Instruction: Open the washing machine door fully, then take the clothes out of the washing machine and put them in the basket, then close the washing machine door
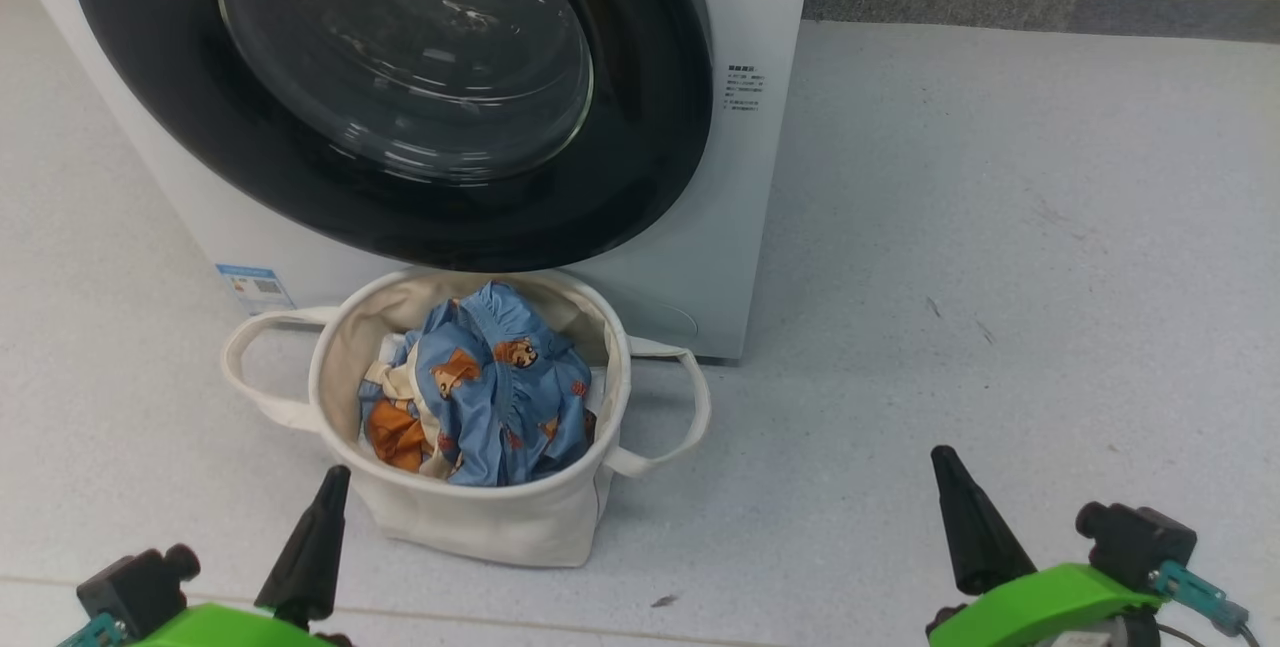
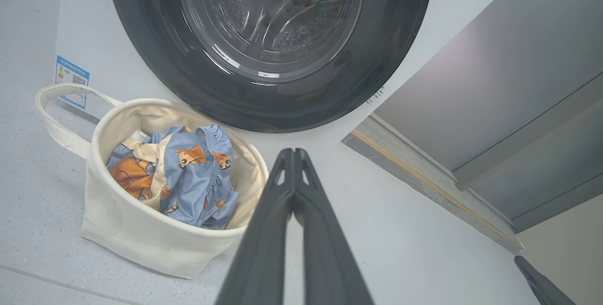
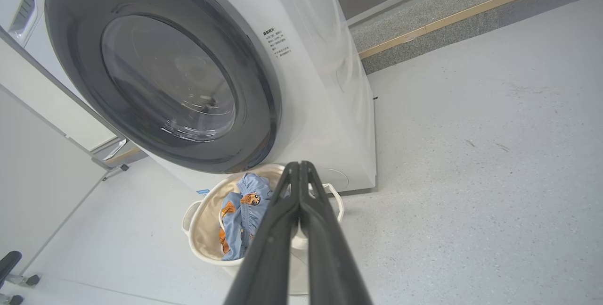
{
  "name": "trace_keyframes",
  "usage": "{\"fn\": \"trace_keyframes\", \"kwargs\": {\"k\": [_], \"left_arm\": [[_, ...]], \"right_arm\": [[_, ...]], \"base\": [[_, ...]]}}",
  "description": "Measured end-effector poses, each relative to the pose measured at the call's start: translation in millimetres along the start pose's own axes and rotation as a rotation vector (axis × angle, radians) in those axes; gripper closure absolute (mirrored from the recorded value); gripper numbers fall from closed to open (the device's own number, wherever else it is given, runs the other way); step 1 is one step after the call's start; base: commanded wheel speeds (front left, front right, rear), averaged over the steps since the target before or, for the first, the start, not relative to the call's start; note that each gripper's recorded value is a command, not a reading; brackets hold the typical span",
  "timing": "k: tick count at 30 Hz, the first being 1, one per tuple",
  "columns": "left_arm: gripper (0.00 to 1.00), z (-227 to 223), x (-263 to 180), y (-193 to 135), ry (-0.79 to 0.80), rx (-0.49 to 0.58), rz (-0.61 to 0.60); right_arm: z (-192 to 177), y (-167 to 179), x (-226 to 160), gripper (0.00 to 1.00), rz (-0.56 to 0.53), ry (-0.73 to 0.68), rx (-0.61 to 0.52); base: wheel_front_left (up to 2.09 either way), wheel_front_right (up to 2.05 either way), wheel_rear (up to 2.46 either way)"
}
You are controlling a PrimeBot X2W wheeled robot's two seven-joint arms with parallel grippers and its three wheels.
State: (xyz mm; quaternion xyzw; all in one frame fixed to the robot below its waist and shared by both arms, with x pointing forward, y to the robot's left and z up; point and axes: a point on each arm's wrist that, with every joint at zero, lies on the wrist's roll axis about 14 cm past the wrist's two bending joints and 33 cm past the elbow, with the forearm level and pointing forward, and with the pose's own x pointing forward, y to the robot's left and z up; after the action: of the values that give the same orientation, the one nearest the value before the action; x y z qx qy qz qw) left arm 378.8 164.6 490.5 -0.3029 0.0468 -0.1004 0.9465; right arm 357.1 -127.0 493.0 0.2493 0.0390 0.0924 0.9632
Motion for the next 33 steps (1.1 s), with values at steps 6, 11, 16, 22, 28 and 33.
{"fn": "trace_keyframes", "kwargs": {"k": [6, 11, 16, 22, 28, 33], "left_arm": [[1.00, 1.3, 0.4, 1.5, -0.008, -0.055, 0.016], [1.00, 2.5, 0.7, 3.3, -0.016, -0.101, 0.030], [1.00, 3.7, 0.8, 5.1, -0.023, -0.144, 0.043], [1.00, 3.8, 0.9, 6.9, -0.027, -0.194, 0.057], [1.00, 3.9, 0.8, 8.7, -0.030, -0.246, 0.070], [1.00, 4.8, 0.7, 10.8, -0.039, -0.295, 0.083]], "right_arm": [[1.2, -4.9, 0.0, 1.00, -0.016, -0.005, 0.063], [2.8, -8.3, 1.3, 1.00, -0.026, -0.008, 0.114], [4.0, -14.4, 0.4, 1.00, -0.045, -0.015, 0.167], [3.3, -18.0, 0.0, 1.00, -0.057, -0.014, 0.220], [3.8, -22.5, 0.2, 1.00, -0.071, -0.016, 0.286], [6.9, -26.4, 1.8, 1.00, -0.081, -0.026, 0.337]], "base": [[0.00, 0.00, 0.00], [0.00, 0.00, 0.00], [0.00, 0.00, 0.00], [0.00, 0.00, 0.00], [0.00, 0.00, 0.00], [0.00, 0.00, 0.00]]}}
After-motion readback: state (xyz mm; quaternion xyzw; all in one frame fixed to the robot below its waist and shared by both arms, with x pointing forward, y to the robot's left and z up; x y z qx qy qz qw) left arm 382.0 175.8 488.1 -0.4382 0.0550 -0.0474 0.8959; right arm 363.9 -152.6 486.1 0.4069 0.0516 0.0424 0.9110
